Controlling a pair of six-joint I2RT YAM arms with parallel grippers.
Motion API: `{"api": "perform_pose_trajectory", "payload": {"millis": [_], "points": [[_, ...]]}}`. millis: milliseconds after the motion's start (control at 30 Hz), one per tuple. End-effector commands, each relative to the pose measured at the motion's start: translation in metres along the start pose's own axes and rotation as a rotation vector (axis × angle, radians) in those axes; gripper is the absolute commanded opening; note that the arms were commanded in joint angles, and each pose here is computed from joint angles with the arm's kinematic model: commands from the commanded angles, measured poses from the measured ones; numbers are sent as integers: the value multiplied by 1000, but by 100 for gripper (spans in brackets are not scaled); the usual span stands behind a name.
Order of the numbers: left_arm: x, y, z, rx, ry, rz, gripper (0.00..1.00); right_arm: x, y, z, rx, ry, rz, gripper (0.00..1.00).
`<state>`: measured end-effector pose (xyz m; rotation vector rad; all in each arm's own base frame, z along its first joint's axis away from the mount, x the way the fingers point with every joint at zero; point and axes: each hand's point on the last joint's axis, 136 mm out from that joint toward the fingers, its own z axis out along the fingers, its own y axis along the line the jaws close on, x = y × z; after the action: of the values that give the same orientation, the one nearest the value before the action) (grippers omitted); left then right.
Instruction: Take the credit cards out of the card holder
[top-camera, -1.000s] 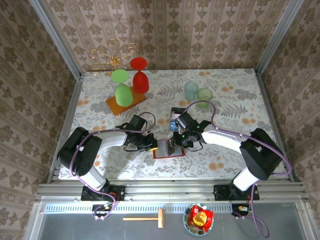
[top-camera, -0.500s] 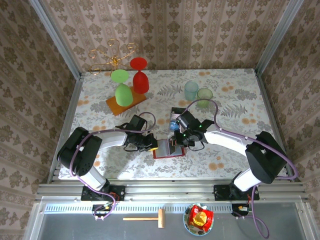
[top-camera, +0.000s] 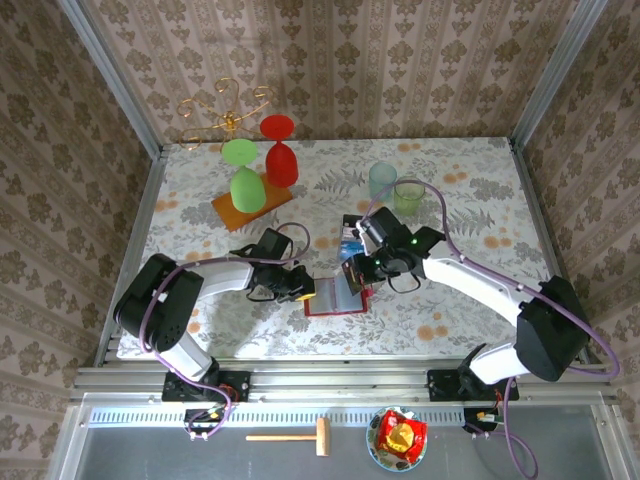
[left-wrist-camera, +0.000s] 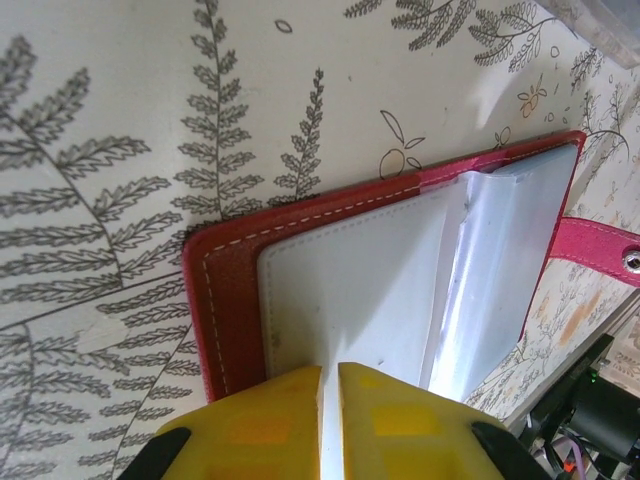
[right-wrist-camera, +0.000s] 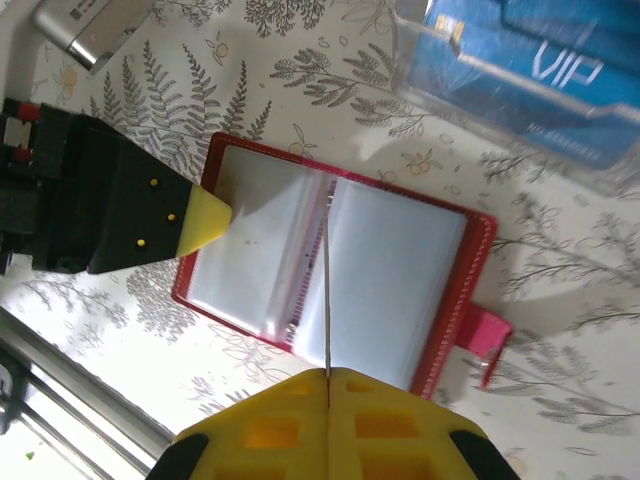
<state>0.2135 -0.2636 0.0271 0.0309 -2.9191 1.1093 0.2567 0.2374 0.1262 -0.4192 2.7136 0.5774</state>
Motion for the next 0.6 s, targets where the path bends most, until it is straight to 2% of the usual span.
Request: {"api": "perform_pose_trajectory", "payload": {"millis": [0, 233, 400, 567], "points": [[-1, -2, -3, 0, 10, 11, 14, -1, -12, -19, 57, 21, -212, 0], [-4, -7, -11, 7, -15, 20, 17, -5, -18, -41, 57, 31, -577, 0], [-4, -8, -16, 7, -28, 21, 18, -18, -39, -52, 104, 73, -704, 0], [-4, -10, -20, 10, -45, 25, 20, -41, -41, -62, 101, 55, -817, 0]]}}
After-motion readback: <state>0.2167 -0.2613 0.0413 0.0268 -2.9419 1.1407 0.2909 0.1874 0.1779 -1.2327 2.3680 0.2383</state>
